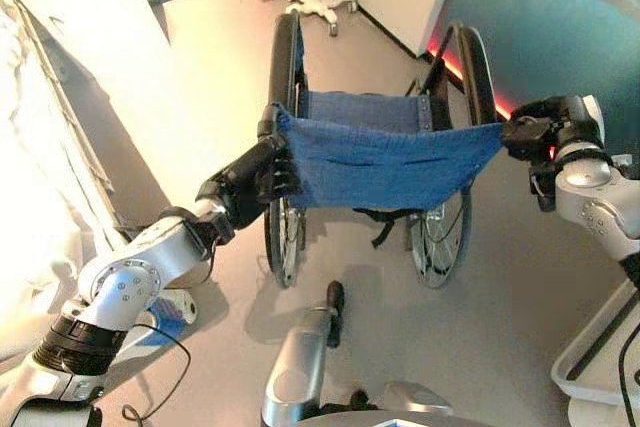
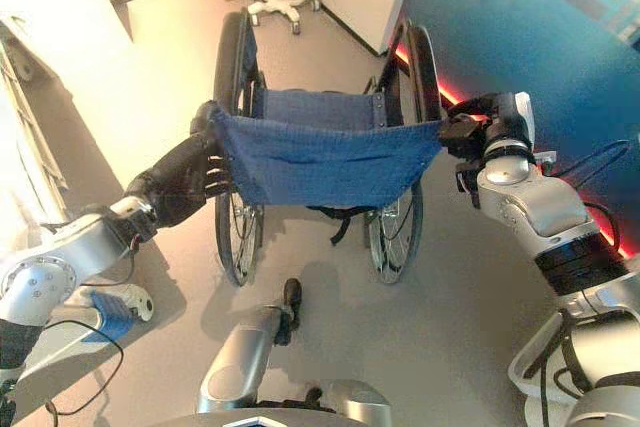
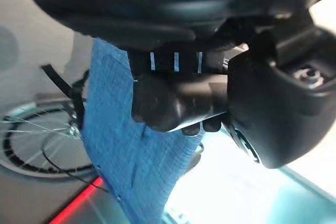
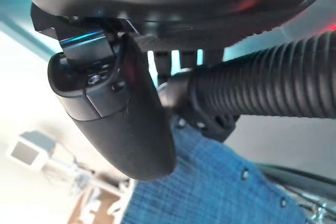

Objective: Push the wheelchair next to the bed

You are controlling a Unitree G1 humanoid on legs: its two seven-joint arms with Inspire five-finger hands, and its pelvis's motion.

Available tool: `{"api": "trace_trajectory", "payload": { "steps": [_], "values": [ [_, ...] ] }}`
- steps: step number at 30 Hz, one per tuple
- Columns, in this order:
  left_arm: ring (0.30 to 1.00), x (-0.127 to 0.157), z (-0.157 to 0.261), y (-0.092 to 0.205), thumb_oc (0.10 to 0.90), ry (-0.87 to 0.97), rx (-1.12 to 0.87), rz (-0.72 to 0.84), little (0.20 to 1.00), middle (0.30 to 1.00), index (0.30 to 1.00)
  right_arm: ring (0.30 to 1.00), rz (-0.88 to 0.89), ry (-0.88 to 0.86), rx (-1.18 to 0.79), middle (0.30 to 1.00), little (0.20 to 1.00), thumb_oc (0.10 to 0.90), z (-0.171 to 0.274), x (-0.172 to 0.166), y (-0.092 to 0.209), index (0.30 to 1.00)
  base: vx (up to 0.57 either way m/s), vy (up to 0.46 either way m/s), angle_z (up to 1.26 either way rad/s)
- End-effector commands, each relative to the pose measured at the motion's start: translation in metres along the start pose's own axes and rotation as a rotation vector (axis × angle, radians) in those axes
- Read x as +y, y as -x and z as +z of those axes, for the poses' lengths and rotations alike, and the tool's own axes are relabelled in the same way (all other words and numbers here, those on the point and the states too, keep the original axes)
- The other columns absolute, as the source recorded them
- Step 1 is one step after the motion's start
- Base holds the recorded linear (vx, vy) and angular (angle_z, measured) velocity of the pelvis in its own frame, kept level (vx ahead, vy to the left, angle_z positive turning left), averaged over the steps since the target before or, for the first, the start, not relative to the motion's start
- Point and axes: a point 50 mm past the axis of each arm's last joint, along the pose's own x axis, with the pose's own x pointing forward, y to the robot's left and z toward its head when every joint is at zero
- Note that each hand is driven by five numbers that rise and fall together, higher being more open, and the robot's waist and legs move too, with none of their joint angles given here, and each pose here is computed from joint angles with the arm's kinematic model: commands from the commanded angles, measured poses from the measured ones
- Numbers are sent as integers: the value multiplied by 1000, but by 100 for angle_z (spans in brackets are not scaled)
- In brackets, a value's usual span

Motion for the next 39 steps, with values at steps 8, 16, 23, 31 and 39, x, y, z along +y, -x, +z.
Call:
{"api": "trace_trajectory", "payload": {
  "steps": [8,16,23,31,39],
  "values": [
    [300,-20,52,26,400,-73,-225,-225,300,300,300,300,405,-199,-278,300,300,400,78,63,24,300,267,9,-22],
    [300,-59,93,18,400,-144,-357,-301,300,300,300,300,327,-214,-442,300,300,400,137,31,28,300,102,-362,47],
    [300,-50,83,26,400,-159,-332,-318,300,300,300,300,326,-213,-442,300,300,400,140,22,32,300,229,-399,58],
    [300,-60,57,23,400,-120,-243,-407,300,300,300,300,318,-159,-478,300,300,400,147,33,39,300,156,-300,47],
    [300,-85,24,4,400,5,-66,-487,300,300,300,300,359,-75,-455,300,300,400,145,58,35,300,149,-131,37]
  ]
}}
